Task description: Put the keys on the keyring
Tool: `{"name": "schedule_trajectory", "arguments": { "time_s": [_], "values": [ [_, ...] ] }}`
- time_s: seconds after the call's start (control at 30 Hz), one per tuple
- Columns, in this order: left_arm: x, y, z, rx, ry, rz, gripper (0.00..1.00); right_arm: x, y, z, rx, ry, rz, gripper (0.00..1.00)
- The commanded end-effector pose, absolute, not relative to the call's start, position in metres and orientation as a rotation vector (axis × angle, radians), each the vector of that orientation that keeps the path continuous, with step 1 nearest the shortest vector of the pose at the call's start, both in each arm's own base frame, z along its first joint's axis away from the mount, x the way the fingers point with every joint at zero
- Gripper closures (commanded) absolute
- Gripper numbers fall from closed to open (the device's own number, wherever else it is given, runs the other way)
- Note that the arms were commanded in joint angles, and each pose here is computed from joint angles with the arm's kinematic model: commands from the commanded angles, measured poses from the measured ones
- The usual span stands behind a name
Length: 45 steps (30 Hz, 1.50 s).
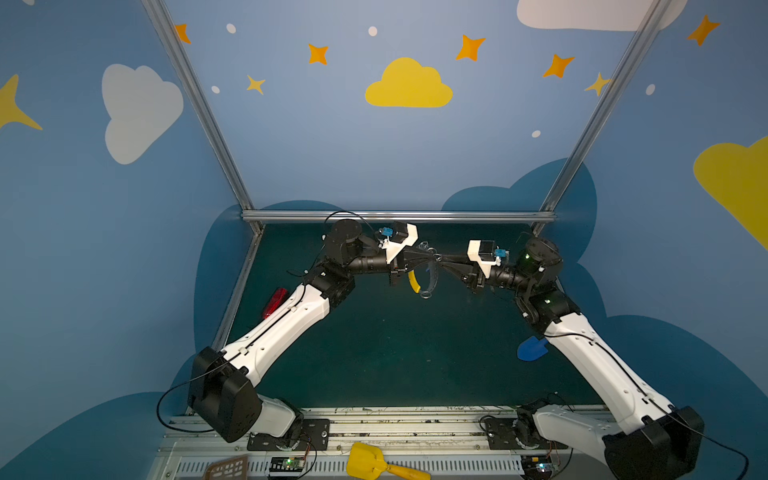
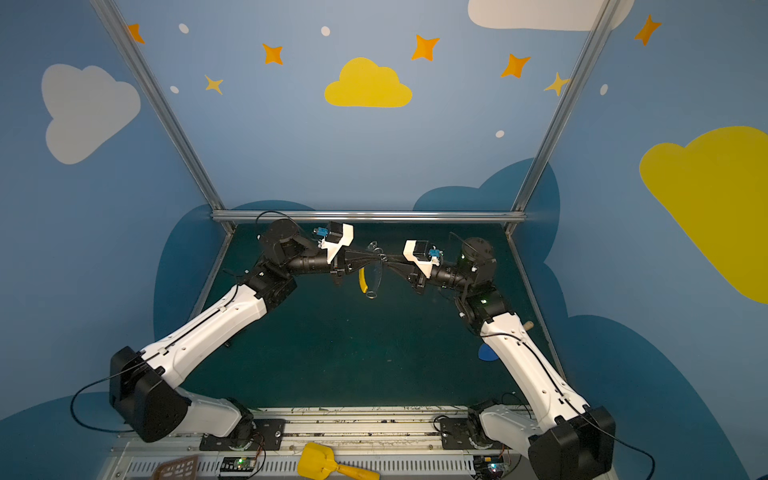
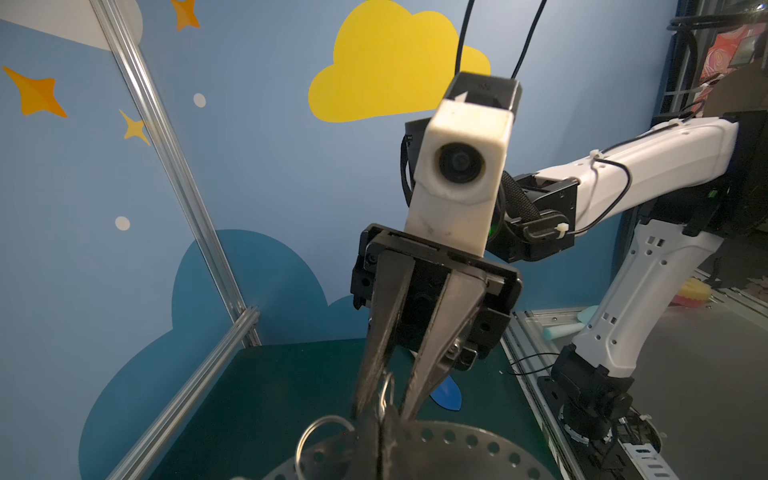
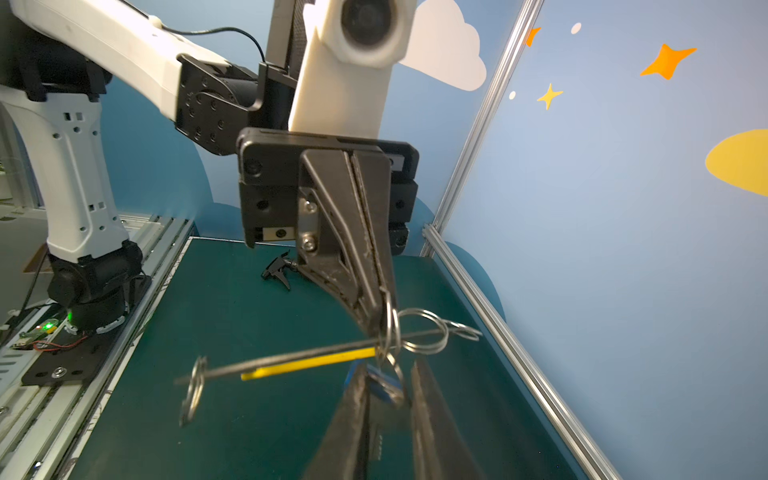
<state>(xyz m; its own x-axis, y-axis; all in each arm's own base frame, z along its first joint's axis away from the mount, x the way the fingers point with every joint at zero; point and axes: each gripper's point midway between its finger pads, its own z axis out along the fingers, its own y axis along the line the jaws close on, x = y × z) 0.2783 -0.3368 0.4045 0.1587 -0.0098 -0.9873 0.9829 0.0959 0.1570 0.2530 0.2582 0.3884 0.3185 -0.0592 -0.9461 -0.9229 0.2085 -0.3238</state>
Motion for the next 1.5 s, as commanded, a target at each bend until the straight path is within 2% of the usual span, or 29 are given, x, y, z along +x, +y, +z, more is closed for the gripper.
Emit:
{"name": "schedule_trajectory", "arguments": {
  "time_s": [0.0,0.33,0.57,0.87,1.0,1.07,1.13,1.2,1.47],
  "values": [
    [0.276,-0.338,0.418,1.213,1.074,-1.017,0.96,0.239,0.259,0.405,-1.219,1.017,0.841,0.79],
    [0.274,-0.337,0.419,1.220,1.073,-1.011,0.97,0.241,0.258,0.401,-1.211,1.032,0.827,0.79],
    [0.274,-0.336,0.417,1.224,1.077,-1.007,0.97,0.242,0.256,0.406,-1.188,1.028,0.820,0.75],
    [0.272,-0.336,0.417,1.226,1.075,-1.004,0.97,0.241,0.259,0.401,-1.217,1.036,0.848,0.98],
    [0.274,-0.336,0.411,1.246,1.107,-0.984,0.97,0.241,0.259,0.400,-1.237,1.050,0.827,1.00],
    [0.277,-0.337,0.403,1.269,1.156,-0.958,0.90,0.245,0.258,0.397,-1.237,1.090,0.808,1.00],
    [0.281,-0.337,0.392,1.306,1.207,-0.902,0.73,0.249,0.256,0.390,-1.256,1.154,0.783,1.00],
    [0.283,-0.334,0.383,1.365,1.246,-0.823,0.67,0.251,0.254,0.381,-1.283,1.235,0.767,1.00],
    [0.284,-0.330,0.358,1.574,1.309,-0.583,0.68,0.250,0.254,0.372,-1.301,1.316,0.799,1.00]
  ]
}}
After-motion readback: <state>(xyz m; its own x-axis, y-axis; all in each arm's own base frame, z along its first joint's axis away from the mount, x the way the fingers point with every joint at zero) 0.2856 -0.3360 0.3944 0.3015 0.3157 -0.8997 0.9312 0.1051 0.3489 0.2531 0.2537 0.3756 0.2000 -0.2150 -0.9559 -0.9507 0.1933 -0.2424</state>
